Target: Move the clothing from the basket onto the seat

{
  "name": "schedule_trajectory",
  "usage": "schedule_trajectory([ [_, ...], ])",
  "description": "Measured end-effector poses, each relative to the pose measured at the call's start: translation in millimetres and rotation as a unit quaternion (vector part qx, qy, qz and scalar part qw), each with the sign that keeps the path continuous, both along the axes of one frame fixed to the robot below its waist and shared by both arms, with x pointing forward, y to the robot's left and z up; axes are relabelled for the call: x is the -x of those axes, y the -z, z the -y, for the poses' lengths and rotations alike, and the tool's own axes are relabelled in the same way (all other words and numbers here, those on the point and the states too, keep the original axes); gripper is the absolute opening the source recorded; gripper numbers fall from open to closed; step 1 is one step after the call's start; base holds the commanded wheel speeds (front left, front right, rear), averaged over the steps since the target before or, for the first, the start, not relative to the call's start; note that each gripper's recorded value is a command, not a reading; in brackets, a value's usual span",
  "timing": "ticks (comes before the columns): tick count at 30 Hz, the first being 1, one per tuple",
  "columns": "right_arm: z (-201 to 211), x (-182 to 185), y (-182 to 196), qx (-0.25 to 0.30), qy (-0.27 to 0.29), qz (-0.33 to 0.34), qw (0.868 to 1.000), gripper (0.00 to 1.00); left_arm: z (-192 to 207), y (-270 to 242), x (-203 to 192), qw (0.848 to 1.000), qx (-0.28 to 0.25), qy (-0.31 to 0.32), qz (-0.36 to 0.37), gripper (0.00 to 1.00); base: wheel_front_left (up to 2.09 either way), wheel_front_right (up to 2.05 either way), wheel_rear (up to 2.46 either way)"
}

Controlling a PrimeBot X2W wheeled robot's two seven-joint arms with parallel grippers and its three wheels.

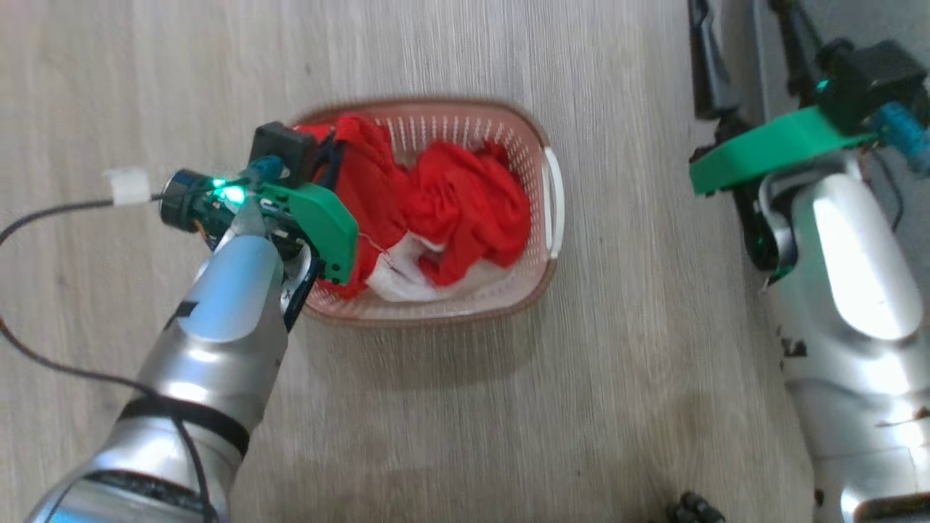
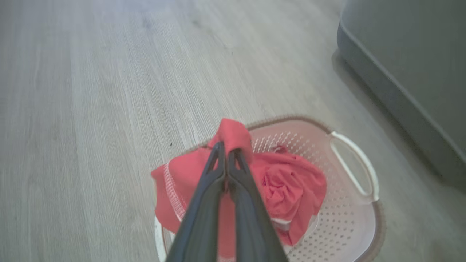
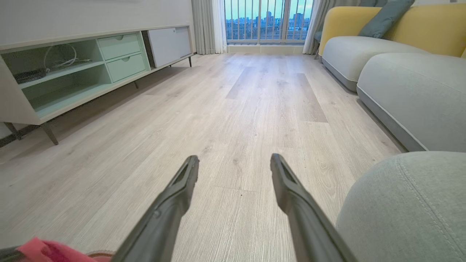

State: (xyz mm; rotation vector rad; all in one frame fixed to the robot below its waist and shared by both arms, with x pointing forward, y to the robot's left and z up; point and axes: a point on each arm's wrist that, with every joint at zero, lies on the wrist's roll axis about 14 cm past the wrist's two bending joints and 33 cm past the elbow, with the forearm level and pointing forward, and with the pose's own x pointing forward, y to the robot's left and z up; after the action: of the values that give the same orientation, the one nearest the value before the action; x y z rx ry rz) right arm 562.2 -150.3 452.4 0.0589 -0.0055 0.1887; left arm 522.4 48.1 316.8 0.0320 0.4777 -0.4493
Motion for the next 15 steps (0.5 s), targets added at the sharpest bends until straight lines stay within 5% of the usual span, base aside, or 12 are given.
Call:
schedule_trajectory([
  [15,-16.6,59.2,-45.0,-0.01,-0.021,0.013,1.0,1.0,-4.6,-173.2,4.4,0.974,0.119,-0.049,0.185,0.0,0.0,0.0,0.0],
])
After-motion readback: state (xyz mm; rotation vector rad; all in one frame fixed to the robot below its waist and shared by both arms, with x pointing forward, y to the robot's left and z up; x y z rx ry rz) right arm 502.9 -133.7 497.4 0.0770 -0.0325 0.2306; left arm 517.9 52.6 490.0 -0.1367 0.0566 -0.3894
